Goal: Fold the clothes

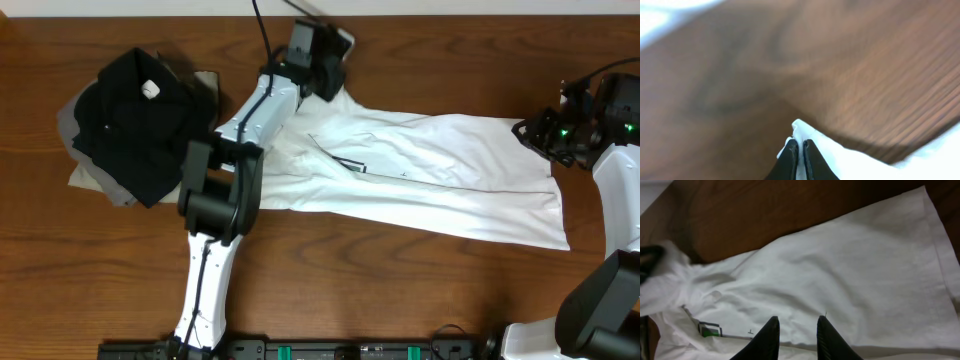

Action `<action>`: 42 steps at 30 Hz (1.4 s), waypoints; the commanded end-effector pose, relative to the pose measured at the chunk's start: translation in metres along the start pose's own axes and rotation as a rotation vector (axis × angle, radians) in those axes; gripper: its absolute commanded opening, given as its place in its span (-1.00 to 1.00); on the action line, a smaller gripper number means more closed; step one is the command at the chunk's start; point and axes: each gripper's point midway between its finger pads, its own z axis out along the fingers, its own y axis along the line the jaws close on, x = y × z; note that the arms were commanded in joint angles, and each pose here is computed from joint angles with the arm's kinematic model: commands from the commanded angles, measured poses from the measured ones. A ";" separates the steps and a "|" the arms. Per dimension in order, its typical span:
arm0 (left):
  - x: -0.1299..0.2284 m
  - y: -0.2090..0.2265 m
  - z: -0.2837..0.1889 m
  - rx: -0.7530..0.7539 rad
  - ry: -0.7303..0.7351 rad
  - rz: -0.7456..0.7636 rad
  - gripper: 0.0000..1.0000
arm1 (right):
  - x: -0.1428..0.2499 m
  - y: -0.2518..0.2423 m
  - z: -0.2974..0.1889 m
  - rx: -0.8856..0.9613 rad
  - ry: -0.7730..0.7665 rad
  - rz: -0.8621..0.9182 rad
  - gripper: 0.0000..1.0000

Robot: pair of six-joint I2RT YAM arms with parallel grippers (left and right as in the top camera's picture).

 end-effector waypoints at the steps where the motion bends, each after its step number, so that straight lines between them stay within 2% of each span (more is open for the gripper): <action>1: -0.091 -0.002 -0.075 -0.033 -0.208 0.053 -0.88 | 0.004 0.003 0.005 0.000 0.019 -0.009 -0.53; 7: -0.098 -0.027 -0.092 -0.002 -0.194 0.073 -0.88 | 0.004 0.003 0.005 0.000 0.019 -0.010 -0.54; 14: -0.063 -0.071 -0.084 0.079 -0.032 0.086 -0.88 | 0.005 0.003 0.005 0.000 0.022 -0.009 -0.54; 24: -0.010 -0.100 -0.088 0.125 0.196 0.085 -0.88 | 0.004 0.003 0.005 0.000 0.020 -0.010 -0.53; 28: 0.007 -0.100 -0.091 0.107 0.270 0.087 -0.56 | 0.004 0.003 0.005 0.000 0.018 -0.011 -0.52; 30: 0.015 -0.100 -0.093 0.107 0.305 0.085 -0.10 | 0.004 0.003 0.005 0.000 0.018 -0.011 -0.52; 31: 0.018 -0.095 -0.094 0.080 0.320 0.088 0.02 | 0.004 0.003 0.005 0.000 0.018 -0.011 -0.52; 33: 0.018 -0.076 -0.094 -0.024 0.329 0.104 0.06 | 0.004 0.003 0.005 0.000 0.018 -0.011 -0.52; 35: 0.009 -0.053 -0.093 -0.135 0.301 0.112 0.24 | 0.003 0.003 0.005 -0.001 0.016 -0.012 -0.51; 36: 0.004 -0.046 -0.092 -0.154 0.277 0.107 0.24 | 0.003 0.003 0.005 -0.001 0.015 -0.012 -0.51; 39: -0.002 -0.030 -0.079 -0.145 0.223 0.074 0.24 | 0.003 0.004 0.005 -0.001 0.015 -0.012 -0.51; 42: 0.014 -0.020 -0.056 -0.083 0.229 0.035 0.22 | 0.003 0.003 0.005 -0.001 0.015 -0.012 -0.51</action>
